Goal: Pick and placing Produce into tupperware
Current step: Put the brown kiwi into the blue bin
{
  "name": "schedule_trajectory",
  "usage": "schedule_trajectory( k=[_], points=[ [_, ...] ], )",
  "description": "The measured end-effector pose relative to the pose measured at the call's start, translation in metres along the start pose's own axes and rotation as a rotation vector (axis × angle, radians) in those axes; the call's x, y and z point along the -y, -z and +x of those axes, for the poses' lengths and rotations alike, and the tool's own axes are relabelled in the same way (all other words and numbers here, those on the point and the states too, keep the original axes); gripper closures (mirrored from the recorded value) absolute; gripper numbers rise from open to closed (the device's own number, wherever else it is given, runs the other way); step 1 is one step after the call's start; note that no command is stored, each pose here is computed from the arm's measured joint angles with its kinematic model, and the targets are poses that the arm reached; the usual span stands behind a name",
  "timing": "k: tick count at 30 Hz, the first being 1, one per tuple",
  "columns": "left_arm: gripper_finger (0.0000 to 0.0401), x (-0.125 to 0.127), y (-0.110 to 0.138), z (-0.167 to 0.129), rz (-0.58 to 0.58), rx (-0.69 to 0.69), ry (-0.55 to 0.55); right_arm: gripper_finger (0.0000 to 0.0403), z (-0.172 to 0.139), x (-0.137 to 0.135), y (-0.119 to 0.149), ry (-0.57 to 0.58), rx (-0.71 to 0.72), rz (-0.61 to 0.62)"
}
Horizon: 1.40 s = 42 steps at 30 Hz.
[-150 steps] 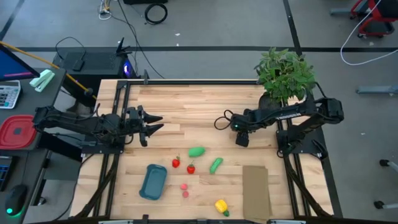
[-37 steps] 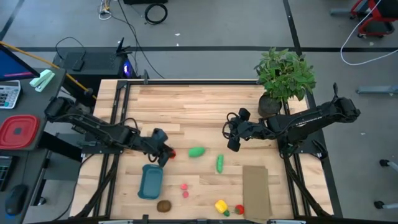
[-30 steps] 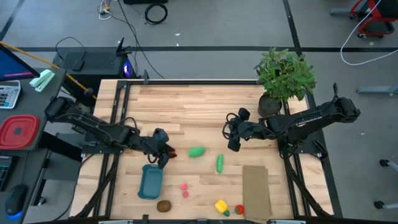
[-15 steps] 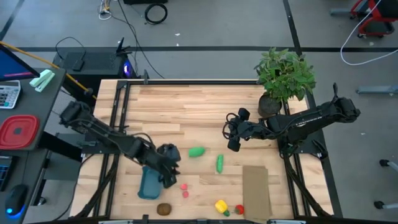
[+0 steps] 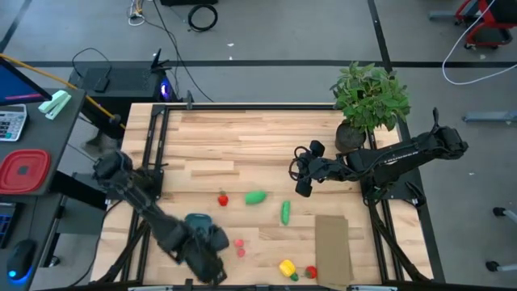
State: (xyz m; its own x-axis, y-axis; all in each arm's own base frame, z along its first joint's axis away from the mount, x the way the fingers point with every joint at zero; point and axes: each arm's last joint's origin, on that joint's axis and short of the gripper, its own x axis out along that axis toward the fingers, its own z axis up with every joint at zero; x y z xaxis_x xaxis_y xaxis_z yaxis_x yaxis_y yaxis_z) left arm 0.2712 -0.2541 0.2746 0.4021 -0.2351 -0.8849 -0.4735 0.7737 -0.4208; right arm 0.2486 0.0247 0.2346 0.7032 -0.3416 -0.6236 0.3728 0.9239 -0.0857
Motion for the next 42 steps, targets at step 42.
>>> schedule_trajectory(
  k=[42],
  points=[
    [0.0197,0.005,0.018,0.069,0.092,-0.302,-0.117,0.0172,0.000,0.000,0.000,0.001,0.000,0.017]
  ],
)
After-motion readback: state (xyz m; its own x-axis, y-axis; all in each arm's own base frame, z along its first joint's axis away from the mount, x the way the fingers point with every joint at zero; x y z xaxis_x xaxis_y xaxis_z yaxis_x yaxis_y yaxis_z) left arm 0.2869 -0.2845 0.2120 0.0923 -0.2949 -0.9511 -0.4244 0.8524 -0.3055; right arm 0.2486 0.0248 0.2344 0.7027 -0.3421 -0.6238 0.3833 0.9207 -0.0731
